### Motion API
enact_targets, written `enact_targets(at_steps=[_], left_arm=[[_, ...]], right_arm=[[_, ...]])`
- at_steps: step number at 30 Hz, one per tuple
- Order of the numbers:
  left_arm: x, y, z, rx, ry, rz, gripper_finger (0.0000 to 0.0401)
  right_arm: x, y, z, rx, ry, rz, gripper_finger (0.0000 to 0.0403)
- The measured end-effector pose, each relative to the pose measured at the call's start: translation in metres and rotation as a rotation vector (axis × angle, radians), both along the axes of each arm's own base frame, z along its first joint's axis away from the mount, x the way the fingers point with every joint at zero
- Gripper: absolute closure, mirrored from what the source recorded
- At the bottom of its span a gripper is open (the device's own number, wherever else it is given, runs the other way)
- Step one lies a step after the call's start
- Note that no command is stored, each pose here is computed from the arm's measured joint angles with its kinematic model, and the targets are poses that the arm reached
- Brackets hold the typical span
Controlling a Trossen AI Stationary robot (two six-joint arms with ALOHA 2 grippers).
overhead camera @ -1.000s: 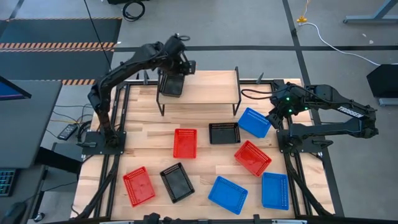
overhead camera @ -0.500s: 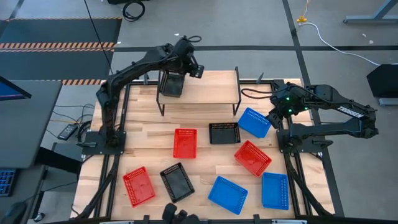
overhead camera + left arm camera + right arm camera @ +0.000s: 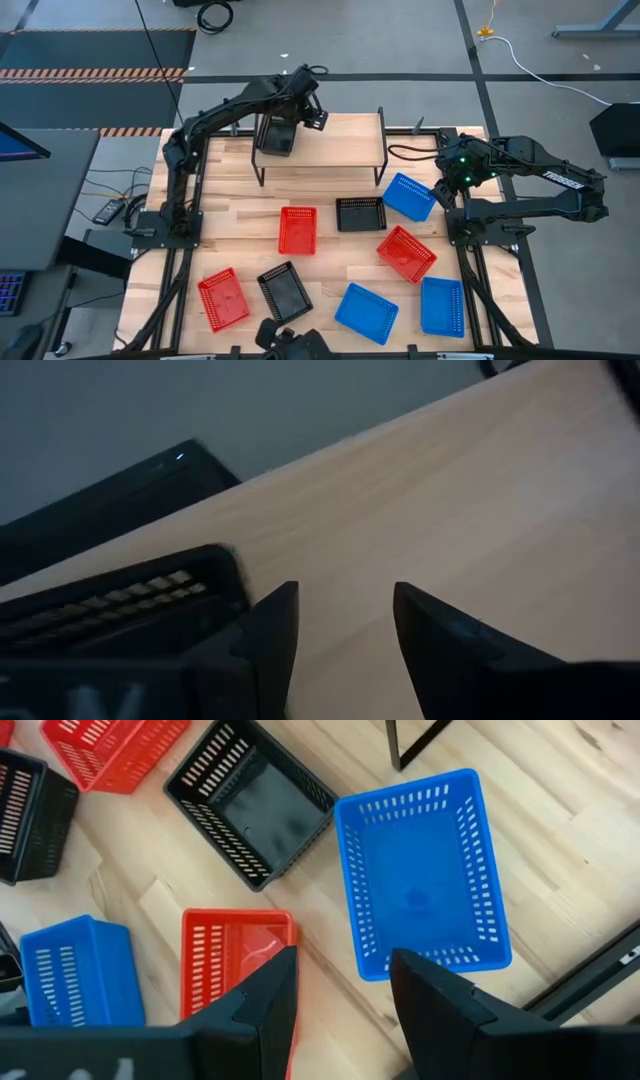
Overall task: Stack baskets on shelf by color
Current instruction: Put the top left black bin on the shelf, then put the top left red bin on the shelf
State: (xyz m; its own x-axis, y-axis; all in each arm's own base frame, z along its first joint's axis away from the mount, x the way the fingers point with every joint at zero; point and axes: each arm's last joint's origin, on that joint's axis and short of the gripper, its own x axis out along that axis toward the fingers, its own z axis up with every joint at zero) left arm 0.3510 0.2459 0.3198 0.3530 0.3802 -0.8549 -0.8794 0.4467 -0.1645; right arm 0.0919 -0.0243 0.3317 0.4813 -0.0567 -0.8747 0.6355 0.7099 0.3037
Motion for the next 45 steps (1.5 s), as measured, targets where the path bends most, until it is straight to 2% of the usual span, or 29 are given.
enact_targets(at_steps=[3,12,15,19,22,25,28,33,36,39,42,45], left_arm=[[-0.007,0.002,-0.003,-0.028,0.045,0.006,0.0229],[-0.007,0.004,-0.001,-0.023,0.029,0.013,0.0229],[-0.006,0.000,0.007,-0.037,-0.040,-0.009,0.0229],[-0.003,-0.015,0.031,-0.040,-0.180,-0.043,0.0229],[0.003,-0.042,0.048,-0.038,-0.233,-0.125,0.0229],[0.014,-0.079,0.056,-0.040,-0.239,-0.294,0.0229],[0.027,-0.117,0.057,-0.044,-0.227,-0.433,0.0229],[0.043,-0.166,0.054,-0.052,-0.222,-0.571,0.0229],[0.051,-0.190,0.044,-0.068,-0.188,-0.640,0.0229],[0.057,-0.210,0.030,-0.103,-0.112,-0.697,0.0229],[0.066,-0.231,0.013,-0.070,-0.031,-0.832,0.0229],[0.078,-0.248,-0.010,-0.034,0.047,-0.961,0.0229]], right_arm=[[0.000,0.000,0.000,-0.004,0.000,0.006,0.0237],[0.000,0.000,0.000,-0.008,0.002,0.005,0.0237],[0.000,0.000,0.000,-0.008,0.002,0.004,0.0237],[0.000,0.000,0.000,-0.010,0.002,0.004,0.0237],[0.000,0.000,0.000,-0.010,0.002,0.004,0.0237],[0.001,0.000,0.000,-0.013,-0.008,0.003,0.0237],[0.002,0.000,0.001,0.004,-0.019,-0.017,0.0237],[0.000,0.000,0.000,0.060,-0.003,-0.110,0.0237],[-0.002,0.000,-0.001,0.116,0.014,-0.214,0.0237],[-0.005,0.000,-0.002,0.123,0.039,-0.329,0.0237],[-0.006,-0.002,-0.003,0.101,0.044,-0.424,0.0237],[-0.005,-0.002,-0.003,0.115,0.038,-0.446,0.0237]])
